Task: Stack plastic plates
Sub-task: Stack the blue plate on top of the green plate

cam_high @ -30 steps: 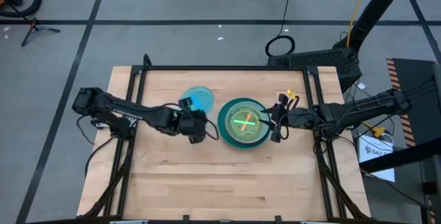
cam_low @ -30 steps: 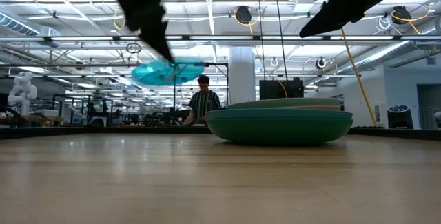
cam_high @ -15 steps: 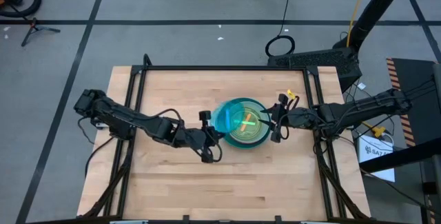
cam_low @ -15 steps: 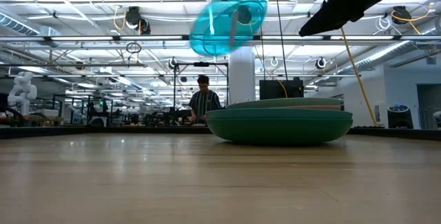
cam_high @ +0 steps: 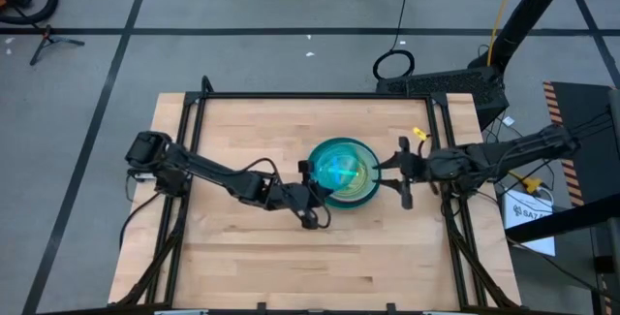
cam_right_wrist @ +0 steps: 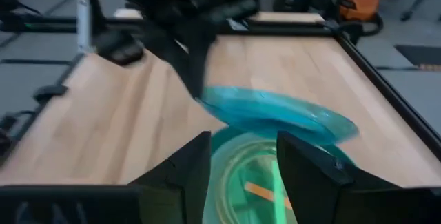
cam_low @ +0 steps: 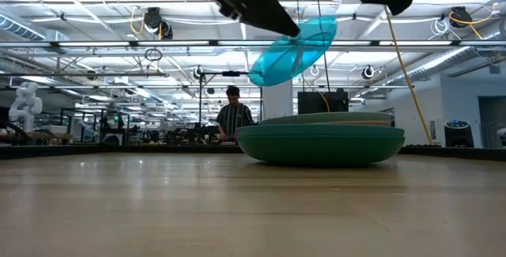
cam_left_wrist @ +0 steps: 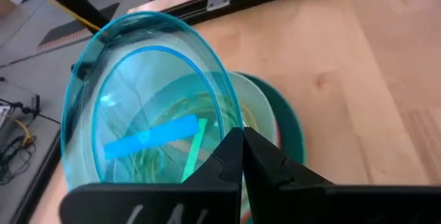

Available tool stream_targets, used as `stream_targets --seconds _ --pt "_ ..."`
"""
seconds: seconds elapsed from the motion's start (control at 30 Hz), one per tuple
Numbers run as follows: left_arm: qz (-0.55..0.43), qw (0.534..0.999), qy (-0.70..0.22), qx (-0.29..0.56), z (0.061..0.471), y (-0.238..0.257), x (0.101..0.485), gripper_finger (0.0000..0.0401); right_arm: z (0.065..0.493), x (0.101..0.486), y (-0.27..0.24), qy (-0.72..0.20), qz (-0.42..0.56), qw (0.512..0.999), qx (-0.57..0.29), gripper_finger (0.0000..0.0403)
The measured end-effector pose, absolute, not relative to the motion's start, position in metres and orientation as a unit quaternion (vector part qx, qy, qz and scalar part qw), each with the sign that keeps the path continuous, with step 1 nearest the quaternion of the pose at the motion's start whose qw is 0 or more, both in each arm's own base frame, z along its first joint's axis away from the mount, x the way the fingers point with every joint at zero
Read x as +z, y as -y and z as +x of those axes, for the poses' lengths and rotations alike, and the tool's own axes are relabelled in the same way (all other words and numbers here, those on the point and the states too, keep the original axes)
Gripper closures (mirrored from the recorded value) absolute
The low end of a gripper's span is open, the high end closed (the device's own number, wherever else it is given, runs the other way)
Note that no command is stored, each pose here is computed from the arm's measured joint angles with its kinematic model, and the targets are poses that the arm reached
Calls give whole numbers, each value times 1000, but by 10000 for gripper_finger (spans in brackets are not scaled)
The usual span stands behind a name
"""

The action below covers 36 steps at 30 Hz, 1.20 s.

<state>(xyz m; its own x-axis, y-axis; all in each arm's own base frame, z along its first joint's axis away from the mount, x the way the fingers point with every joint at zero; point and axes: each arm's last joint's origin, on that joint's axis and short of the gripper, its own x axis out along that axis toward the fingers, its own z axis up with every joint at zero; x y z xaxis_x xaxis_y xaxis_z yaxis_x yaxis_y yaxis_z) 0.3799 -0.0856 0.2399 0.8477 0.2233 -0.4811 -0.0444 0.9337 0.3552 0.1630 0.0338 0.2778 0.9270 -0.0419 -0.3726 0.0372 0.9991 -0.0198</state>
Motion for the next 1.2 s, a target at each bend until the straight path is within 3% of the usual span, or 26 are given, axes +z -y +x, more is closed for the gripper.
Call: stream_targets --seconds 0.3,0.83,1.2 --pt "123 963 -232 66 402 72 222 396 156 282 -44 -177 -24 984 14 243" --pt "83 969 -218 85 406 62 222 394 155 281 -47 -180 -35 983 25 243" --pt "75 968 -222 92 406 58 222 326 155 281 -47 -180 -35 983 25 243"
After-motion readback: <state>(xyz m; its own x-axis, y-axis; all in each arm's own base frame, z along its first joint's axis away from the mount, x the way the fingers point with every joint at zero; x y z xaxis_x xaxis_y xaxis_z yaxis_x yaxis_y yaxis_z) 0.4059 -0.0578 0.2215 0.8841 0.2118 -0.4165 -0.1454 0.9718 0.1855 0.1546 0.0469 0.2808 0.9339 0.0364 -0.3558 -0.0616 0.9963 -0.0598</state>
